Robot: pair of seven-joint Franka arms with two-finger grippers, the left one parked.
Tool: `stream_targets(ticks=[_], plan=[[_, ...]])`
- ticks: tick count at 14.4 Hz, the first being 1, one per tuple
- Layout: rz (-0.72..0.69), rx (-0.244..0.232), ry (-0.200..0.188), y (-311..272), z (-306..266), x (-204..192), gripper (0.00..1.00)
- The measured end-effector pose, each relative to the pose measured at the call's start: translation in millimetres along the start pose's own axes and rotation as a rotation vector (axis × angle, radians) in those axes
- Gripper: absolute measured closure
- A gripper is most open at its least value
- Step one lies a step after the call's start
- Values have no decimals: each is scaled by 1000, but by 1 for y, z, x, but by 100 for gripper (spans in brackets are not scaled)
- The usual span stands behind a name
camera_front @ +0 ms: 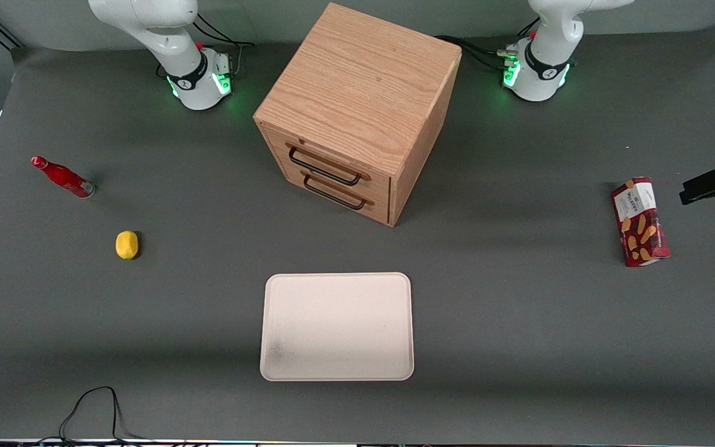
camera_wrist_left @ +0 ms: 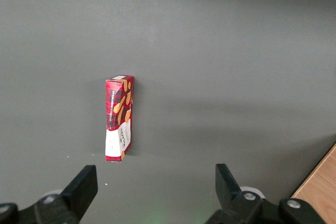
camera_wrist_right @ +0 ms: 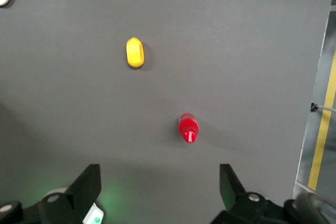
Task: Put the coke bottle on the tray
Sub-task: 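Lower the open right gripper around the bottle's body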
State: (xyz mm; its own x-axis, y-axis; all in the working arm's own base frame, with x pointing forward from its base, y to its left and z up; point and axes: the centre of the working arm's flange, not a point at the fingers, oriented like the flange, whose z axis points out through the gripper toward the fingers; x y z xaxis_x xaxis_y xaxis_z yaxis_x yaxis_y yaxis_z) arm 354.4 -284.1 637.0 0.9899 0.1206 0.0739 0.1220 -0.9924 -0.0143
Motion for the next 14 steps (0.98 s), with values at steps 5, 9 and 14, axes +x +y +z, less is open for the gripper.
stream_targets(ticks=[5,9,14], plan=[[6,23,19,22,8,-43,0],[-39,12,9,24,36,-32,0],[-86,-4,-5,26,91,-25,0]])
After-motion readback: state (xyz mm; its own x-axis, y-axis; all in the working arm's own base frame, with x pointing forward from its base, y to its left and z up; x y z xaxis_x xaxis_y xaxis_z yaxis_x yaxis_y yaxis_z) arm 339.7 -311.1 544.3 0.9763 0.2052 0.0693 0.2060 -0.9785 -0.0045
